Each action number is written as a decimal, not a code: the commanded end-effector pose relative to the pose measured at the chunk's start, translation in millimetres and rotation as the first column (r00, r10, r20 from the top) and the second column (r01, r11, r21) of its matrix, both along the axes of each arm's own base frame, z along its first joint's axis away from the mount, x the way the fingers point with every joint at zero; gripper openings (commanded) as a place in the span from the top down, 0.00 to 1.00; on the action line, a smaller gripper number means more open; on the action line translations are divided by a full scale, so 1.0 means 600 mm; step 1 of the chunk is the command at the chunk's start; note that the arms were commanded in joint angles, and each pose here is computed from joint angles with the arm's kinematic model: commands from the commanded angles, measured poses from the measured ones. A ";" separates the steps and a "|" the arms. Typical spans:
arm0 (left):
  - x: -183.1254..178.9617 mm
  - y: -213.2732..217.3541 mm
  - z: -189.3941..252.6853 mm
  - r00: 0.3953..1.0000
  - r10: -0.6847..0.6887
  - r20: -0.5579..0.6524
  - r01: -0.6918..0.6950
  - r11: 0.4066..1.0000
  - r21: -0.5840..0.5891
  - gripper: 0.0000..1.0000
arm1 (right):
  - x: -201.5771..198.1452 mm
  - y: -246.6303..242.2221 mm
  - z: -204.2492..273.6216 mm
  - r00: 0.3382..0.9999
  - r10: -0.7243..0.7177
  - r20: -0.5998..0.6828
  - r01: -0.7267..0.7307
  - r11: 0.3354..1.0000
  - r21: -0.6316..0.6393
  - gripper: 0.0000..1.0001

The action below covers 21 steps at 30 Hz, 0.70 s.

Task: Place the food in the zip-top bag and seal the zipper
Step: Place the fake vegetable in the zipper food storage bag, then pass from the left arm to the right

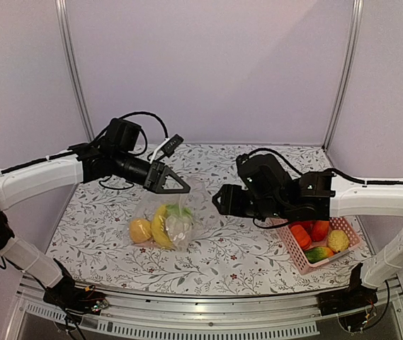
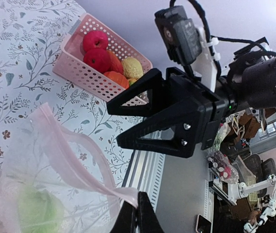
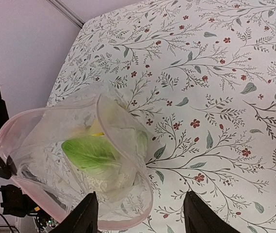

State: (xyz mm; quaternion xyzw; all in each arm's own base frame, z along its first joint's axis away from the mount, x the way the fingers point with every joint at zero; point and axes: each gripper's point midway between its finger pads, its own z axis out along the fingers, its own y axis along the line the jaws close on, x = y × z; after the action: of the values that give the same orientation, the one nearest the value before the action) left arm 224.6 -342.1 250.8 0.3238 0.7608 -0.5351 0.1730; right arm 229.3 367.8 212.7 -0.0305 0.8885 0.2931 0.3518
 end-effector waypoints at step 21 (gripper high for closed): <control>0.025 0.023 0.019 0.998 0.041 0.056 -0.041 0.999 -0.011 1.00 | -0.002 0.068 0.050 0.988 0.153 0.029 -0.154 0.986 0.061 1.00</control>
State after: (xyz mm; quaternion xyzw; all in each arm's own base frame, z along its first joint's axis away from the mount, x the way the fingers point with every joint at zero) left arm 226.3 -341.3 248.8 0.3241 0.7620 -0.5329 0.1740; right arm 229.1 393.9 171.2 -0.0744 0.9138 0.2622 0.3012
